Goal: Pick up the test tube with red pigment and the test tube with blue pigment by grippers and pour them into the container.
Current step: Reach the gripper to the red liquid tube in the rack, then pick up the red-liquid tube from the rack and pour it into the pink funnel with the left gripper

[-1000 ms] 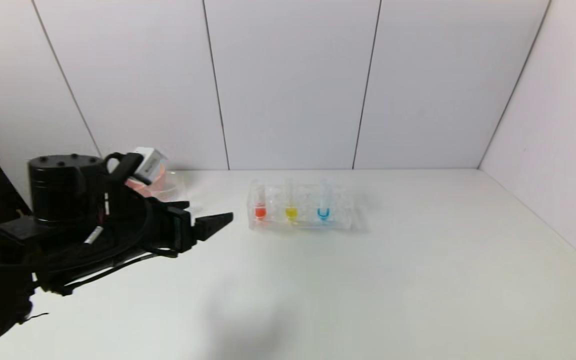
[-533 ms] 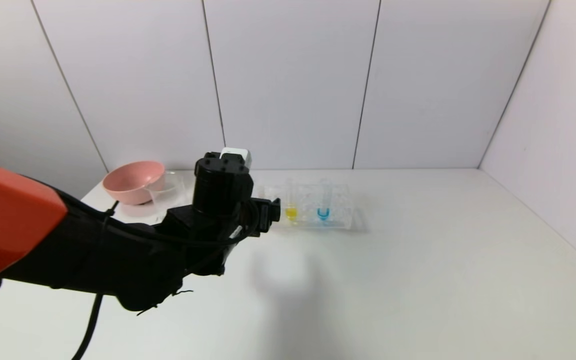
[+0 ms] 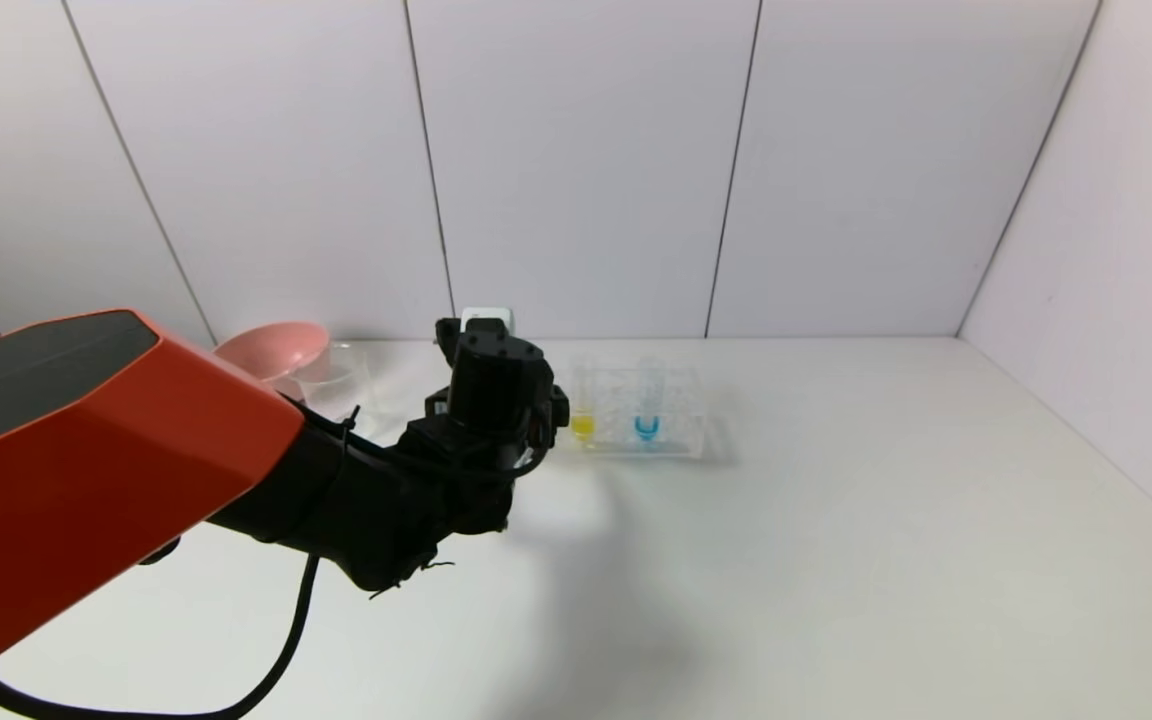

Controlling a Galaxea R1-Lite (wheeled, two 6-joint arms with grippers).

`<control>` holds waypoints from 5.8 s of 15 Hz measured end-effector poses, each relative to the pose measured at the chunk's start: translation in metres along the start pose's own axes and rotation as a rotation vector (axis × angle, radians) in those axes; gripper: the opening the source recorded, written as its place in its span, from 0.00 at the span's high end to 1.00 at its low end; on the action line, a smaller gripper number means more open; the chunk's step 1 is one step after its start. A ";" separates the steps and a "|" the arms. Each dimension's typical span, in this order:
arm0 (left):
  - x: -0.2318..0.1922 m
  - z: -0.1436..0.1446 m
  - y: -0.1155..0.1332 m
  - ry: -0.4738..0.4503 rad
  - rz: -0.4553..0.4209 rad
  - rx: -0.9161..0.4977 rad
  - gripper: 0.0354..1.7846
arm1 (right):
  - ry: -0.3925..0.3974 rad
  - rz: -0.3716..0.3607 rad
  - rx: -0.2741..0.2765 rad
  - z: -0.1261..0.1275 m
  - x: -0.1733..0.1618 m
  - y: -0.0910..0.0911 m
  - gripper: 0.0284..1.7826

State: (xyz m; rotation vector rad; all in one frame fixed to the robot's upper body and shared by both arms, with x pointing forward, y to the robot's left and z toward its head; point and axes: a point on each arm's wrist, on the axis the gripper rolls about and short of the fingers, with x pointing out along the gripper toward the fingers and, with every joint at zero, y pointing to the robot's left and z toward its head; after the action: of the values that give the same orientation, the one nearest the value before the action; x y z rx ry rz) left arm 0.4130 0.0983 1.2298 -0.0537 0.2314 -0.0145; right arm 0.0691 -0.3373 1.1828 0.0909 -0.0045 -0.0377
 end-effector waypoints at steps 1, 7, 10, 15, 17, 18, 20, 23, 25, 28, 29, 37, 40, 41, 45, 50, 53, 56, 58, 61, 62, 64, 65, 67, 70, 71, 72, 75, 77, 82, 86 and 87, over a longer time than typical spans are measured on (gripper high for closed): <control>0.005 -0.001 -0.001 -0.001 -0.005 -0.002 0.00 | 0.000 0.000 -0.001 0.000 0.000 0.000 0.00; 0.028 -0.013 -0.006 0.014 -0.002 0.004 0.00 | 0.000 0.000 0.000 0.000 0.000 0.000 0.00; 0.031 -0.017 -0.007 0.017 -0.001 0.005 0.02 | 0.000 0.000 0.000 0.000 0.000 0.000 0.00; 0.032 -0.020 -0.008 0.022 0.001 0.009 0.33 | -0.001 -0.001 -0.001 0.000 0.000 0.000 0.00; 0.032 -0.020 -0.008 0.022 -0.001 0.008 0.53 | 0.000 -0.001 0.000 0.000 0.000 0.000 0.00; 0.032 -0.020 -0.008 0.022 -0.001 0.008 0.56 | 0.000 0.000 -0.001 0.000 0.000 0.000 0.00; 0.032 -0.020 -0.008 0.022 -0.002 0.008 0.56 | 0.000 0.000 0.000 0.000 0.000 0.000 0.00; 0.031 -0.017 -0.008 0.019 -0.002 0.010 0.56 | 0.000 0.000 -0.001 0.000 0.000 0.000 0.00; 0.026 -0.008 -0.009 0.007 -0.007 0.016 0.56 | 0.000 0.000 -0.001 0.000 0.000 0.000 0.00; 0.014 0.024 -0.011 -0.075 -0.023 0.051 0.80 | 0.000 0.000 -0.001 0.000 0.000 0.000 0.00; 0.012 0.033 -0.011 -0.095 -0.026 0.053 0.80 | 0.001 -0.001 -0.001 0.000 0.000 0.000 0.00; 0.004 0.049 -0.011 -0.134 -0.040 0.032 0.80 | 0.000 0.000 -0.001 0.000 0.000 0.000 0.00; -0.007 0.060 -0.005 -0.141 -0.080 0.025 0.80 | 0.000 0.000 0.000 0.000 0.000 0.000 0.00; -0.014 0.064 0.000 -0.130 -0.114 0.029 0.80 | 0.000 0.000 0.000 0.000 0.000 0.000 0.00; -0.041 0.078 0.049 -0.088 -0.245 0.041 0.80 | 0.000 0.000 0.000 0.000 0.000 0.000 0.00; -0.065 0.089 0.157 -0.048 -0.362 0.056 0.80 | 0.000 0.000 0.000 0.000 0.000 0.000 0.00; -0.077 0.093 0.224 -0.063 -0.422 0.047 0.80 | 0.000 0.000 -0.001 0.000 0.000 0.000 0.00; -0.088 0.093 0.281 -0.084 -0.490 0.071 0.80 | 0.000 0.000 -0.001 0.000 0.000 0.000 0.00; -0.086 0.088 0.311 -0.090 -0.520 0.111 0.80 | 0.000 0.000 -0.001 0.000 0.000 0.000 0.00; -0.072 0.079 0.340 -0.088 -0.511 0.158 0.80 | 0.000 0.000 0.000 0.000 0.000 0.000 0.00; -0.067 0.078 0.345 -0.089 -0.506 0.177 0.80 | 0.000 0.000 0.000 0.000 0.000 0.000 0.00; -0.057 0.082 0.350 -0.096 -0.503 0.192 0.80 | 0.000 0.000 0.000 0.000 0.000 0.000 0.00; -0.051 0.086 0.350 -0.098 -0.507 0.199 0.80 | 0.000 0.000 0.000 0.000 0.000 0.000 0.00; -0.040 0.095 0.347 -0.090 -0.521 0.206 0.80 | 0.000 0.000 -0.001 0.000 0.000 0.000 0.00; -0.025 0.114 0.340 -0.047 -0.532 0.240 0.80 | 0.000 0.000 0.000 0.000 0.000 0.000 0.00; -0.019 0.121 0.337 -0.025 -0.541 0.243 0.80 | 0.000 0.000 -0.001 0.000 0.000 0.000 0.00; -0.014 0.129 0.333 -0.004 -0.547 0.246 0.80 | 0.000 0.000 -0.001 0.000 0.000 0.000 0.00; 0.003 0.151 0.322 0.081 -0.532 0.264 0.80 | 0.000 0.000 -0.001 0.000 0.000 0.000 0.00; 0.013 0.163 0.313 0.162 -0.510 0.278 0.80 | 0.000 0.000 -0.001 0.000 0.000 0.000 0.00; 0.044 0.145 0.293 0.482 -0.388 0.446 0.80 | 0.000 0.000 0.000 0.000 0.000 0.000 0.00; 0.057 0.134 0.282 0.541 -0.330 0.627 0.80 | 0.000 0.000 0.000 0.000 0.000 0.000 0.00; 0.059 0.134 0.279 0.535 -0.329 0.643 0.80 | 0.000 0.000 0.000 0.000 0.000 0.000 0.00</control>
State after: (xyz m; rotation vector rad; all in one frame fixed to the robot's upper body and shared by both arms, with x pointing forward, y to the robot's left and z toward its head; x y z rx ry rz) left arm 0.5037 0.3821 1.3313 0.5603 0.7407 -0.4333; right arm 0.0691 -0.3373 1.1828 0.0905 -0.0045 -0.0377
